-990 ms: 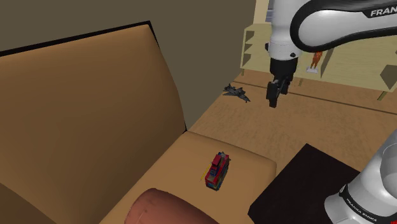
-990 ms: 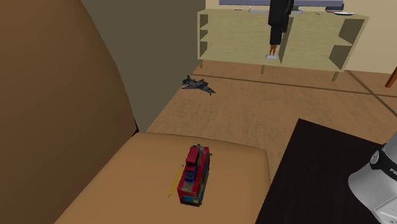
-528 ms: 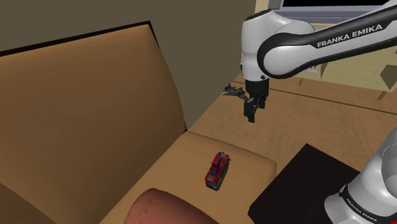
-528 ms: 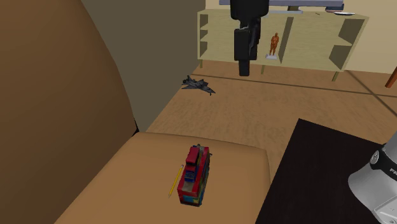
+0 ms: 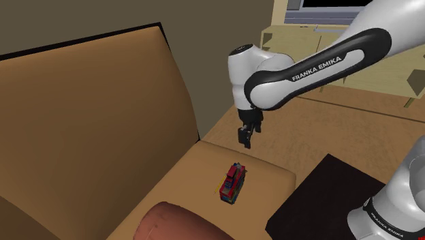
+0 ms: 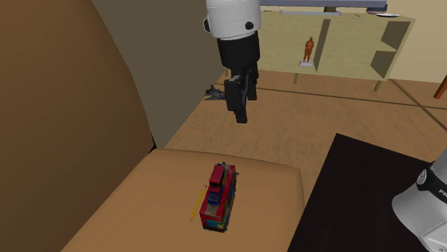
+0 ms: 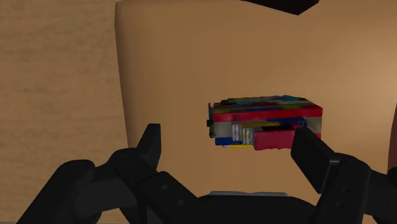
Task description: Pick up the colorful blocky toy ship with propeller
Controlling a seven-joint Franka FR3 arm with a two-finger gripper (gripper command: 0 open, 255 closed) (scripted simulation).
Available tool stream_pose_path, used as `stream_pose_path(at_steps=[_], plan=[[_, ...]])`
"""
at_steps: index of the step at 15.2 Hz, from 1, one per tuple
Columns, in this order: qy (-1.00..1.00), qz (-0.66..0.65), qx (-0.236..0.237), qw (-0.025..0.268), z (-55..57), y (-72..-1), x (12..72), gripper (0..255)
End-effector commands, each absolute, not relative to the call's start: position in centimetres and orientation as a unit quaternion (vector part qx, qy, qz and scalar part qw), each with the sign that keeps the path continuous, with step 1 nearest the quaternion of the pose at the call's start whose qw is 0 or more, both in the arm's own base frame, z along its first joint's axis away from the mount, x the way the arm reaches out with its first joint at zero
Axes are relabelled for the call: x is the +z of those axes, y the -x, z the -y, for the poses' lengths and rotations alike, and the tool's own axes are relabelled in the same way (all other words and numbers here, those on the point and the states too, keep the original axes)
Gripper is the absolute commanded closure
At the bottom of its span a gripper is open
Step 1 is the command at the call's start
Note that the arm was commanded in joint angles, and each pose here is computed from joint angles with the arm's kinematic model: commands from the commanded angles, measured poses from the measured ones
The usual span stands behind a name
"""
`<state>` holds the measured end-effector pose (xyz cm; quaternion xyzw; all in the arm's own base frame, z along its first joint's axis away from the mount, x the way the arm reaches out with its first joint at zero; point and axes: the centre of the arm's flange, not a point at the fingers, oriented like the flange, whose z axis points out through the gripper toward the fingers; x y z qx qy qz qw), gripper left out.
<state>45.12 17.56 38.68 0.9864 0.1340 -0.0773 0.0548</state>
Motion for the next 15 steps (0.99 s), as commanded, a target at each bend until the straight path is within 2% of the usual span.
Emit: stream_pose_path(at_steps=[1, 9, 15], plan=[[-0.985, -0.144, -0.082, 0.054, -19.5, -45.9, 36.4, 0], [-0.977, -0.182, -0.099, 0.055, -26.3, -49.3, 28.7, 0], [-0.976, -0.184, -0.1, 0.055, -26.8, -49.5, 25.5, 0]])
